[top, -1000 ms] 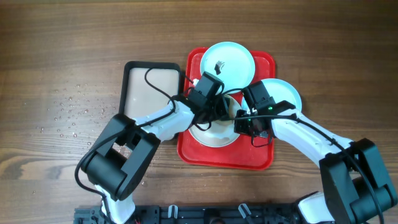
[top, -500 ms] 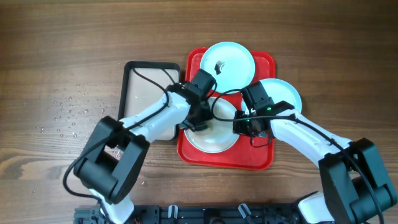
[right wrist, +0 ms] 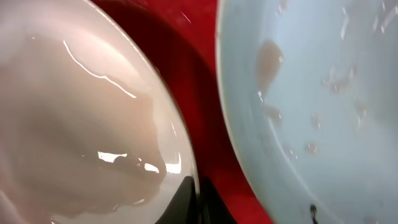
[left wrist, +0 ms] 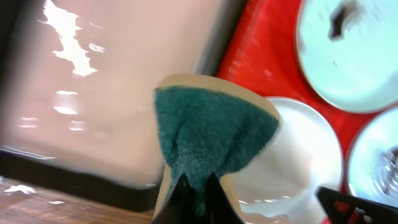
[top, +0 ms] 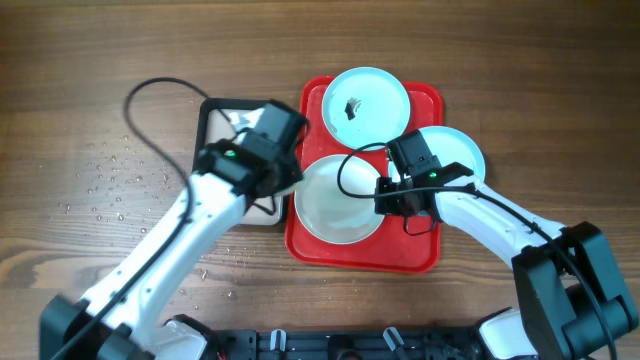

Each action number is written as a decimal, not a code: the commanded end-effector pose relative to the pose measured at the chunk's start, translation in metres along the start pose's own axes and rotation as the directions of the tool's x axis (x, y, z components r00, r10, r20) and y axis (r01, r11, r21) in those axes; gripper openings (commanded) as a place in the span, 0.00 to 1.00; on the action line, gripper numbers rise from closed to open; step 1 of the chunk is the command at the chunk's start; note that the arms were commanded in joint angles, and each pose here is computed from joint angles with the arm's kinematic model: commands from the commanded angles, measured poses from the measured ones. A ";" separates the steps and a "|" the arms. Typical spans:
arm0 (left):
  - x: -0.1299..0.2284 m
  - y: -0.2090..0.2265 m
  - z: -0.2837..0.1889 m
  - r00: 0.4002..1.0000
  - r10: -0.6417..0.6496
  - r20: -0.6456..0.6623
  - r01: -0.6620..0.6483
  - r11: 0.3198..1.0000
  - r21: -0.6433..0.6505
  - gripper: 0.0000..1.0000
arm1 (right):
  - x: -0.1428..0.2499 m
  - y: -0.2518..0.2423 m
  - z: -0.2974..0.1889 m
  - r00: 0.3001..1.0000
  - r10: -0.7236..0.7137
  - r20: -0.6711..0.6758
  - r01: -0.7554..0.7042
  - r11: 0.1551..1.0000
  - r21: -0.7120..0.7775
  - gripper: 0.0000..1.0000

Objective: Clean dirty plates on tray and stack at the side

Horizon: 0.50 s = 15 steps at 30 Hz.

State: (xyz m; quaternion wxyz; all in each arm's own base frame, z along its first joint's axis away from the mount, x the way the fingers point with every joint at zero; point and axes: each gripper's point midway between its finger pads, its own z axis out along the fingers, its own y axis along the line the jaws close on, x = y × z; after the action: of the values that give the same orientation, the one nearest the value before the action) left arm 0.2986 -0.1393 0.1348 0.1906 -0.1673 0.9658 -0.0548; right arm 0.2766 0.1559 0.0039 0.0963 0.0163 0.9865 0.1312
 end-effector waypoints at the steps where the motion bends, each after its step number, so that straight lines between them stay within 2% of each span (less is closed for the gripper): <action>1: -0.029 0.049 0.002 0.998 0.018 0.060 -0.010 0.991 -0.134 0.04 | 0.000 0.005 -0.001 0.996 -0.090 -0.026 0.089 0.996 -0.024 0.04; 4: -0.031 0.080 0.024 0.999 -0.032 0.028 0.036 0.983 -0.179 0.04 | -0.014 0.015 -0.030 0.995 -0.099 0.027 0.100 0.995 -0.027 0.04; 8: -0.020 0.092 0.054 0.994 -0.094 -0.051 0.090 0.994 -0.070 0.04 | -0.030 -0.003 -0.078 0.976 -0.115 0.186 0.096 0.989 0.110 0.04; 11: -0.021 0.095 0.056 0.990 -0.128 -0.067 0.126 0.991 -0.039 0.17 | -0.038 -0.006 -0.115 0.931 -0.179 0.317 0.110 0.969 0.223 0.04; 13: -0.021 0.089 0.056 0.992 -0.099 -0.075 0.099 0.995 -0.006 0.24 | -0.039 0.000 -0.134 0.886 -0.253 0.389 0.134 0.942 0.307 0.04; 15: -0.018 0.080 0.053 0.992 -0.079 -0.094 0.083 0.996 0.043 0.25 | -0.038 0.006 -0.145 0.835 -0.348 0.427 0.158 0.894 0.419 0.04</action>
State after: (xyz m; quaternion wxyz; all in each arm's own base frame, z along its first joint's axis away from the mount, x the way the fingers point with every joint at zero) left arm 0.3130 -0.0452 0.0766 0.1582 -0.2309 0.9586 -0.0528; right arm 0.2758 0.1328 0.1213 0.2827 -0.0599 0.9573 0.0123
